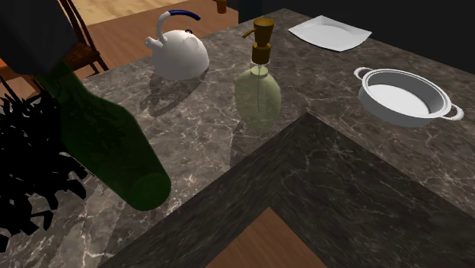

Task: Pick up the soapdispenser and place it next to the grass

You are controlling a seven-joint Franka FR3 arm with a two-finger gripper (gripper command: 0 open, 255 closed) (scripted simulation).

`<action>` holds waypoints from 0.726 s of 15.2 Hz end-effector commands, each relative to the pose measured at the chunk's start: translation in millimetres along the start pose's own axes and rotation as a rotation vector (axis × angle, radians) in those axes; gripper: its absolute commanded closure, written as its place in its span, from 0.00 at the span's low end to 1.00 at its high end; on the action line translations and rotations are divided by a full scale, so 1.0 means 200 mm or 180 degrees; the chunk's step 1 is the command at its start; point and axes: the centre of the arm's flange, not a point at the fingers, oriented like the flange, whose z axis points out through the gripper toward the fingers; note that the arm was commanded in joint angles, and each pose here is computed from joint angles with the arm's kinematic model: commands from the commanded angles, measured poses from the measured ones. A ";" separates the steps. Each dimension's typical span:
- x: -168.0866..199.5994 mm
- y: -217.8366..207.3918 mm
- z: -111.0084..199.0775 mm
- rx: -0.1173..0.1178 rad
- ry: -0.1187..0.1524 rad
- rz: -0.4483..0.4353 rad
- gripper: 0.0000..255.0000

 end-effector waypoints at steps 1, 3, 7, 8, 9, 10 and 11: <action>0.00 0.00 0.00 0.0000 0.0000 0.0000 0.00; 0.11 0.06 0.03 -0.0002 0.0005 0.0012 0.00; 0.33 0.18 0.10 -0.0005 0.0014 0.0036 0.00; 0.39 0.21 0.11 -0.0006 0.0016 0.0042 0.00; 0.45 0.24 0.13 -0.0007 0.0019 0.0048 0.00; 0.50 0.27 0.15 -0.0008 0.0021 0.0054 0.00; 0.56 0.30 0.16 -0.0009 0.0023 0.0060 0.00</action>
